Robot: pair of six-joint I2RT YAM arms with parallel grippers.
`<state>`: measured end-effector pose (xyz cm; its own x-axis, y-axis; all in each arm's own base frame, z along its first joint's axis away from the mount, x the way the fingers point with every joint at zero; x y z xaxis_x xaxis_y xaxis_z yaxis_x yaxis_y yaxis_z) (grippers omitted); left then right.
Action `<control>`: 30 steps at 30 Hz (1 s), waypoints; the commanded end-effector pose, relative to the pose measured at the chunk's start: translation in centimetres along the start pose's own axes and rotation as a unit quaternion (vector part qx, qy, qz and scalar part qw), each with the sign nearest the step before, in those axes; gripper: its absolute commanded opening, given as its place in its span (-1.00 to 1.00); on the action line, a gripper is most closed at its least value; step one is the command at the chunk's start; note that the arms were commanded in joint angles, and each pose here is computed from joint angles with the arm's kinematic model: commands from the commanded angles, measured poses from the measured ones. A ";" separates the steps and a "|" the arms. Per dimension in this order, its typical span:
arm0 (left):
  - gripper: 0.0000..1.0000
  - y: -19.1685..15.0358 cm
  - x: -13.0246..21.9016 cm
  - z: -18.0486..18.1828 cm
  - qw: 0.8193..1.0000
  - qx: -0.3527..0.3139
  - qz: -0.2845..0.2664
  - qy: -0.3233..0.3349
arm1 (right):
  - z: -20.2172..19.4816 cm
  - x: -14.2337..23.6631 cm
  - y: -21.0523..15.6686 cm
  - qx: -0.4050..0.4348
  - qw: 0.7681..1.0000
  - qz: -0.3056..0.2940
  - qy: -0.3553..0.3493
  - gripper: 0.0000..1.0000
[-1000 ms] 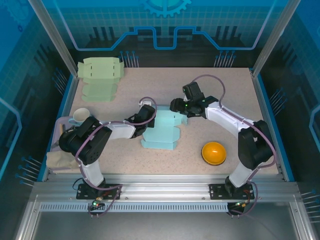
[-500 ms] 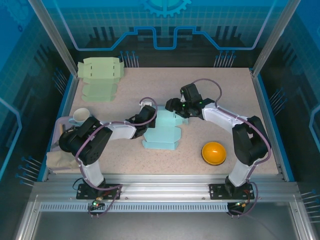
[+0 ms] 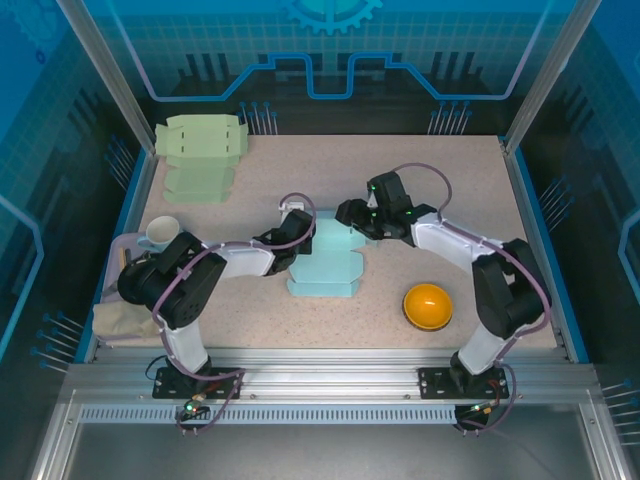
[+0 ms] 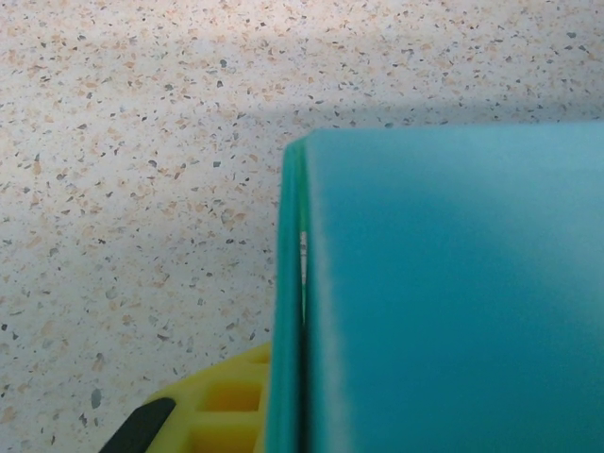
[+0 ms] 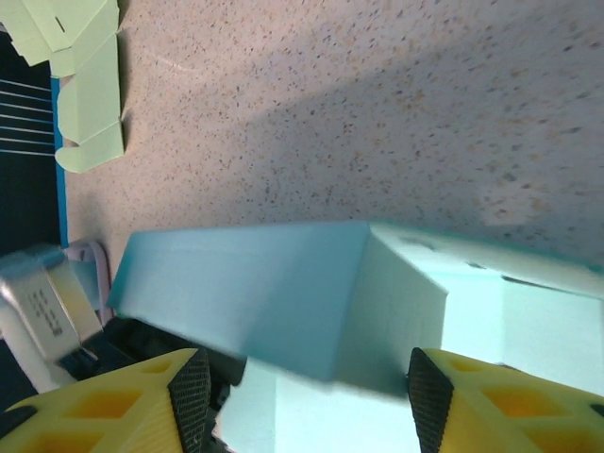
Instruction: Fold the paper box
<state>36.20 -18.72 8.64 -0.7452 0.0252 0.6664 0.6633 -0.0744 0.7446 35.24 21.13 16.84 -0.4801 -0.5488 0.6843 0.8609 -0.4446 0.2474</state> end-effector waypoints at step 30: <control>-0.84 0.1 -1.4 -0.7 0.997 0.005 0.067 0.033 | -7.5 -4.3 1.5 0.141 0.981 0.014 -0.133 -0.05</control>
<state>37.70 -19.45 8.92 -0.6956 -0.0311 0.7178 0.7181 -0.0598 0.6933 36.66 17.02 9.54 -0.4246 -0.3054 0.8523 0.9041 -0.1936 0.3810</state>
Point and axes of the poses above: each hand's point on the last joint's axis, 136 mm out from that joint toward the fingers, its own x axis back along the fingers, its own z axis along the line the jaws close on, y = z × x, the point moved 6 cm from there along x, back along the fingers, and after that the axes turned 7 degrees about -x, right-handed, at the moved point
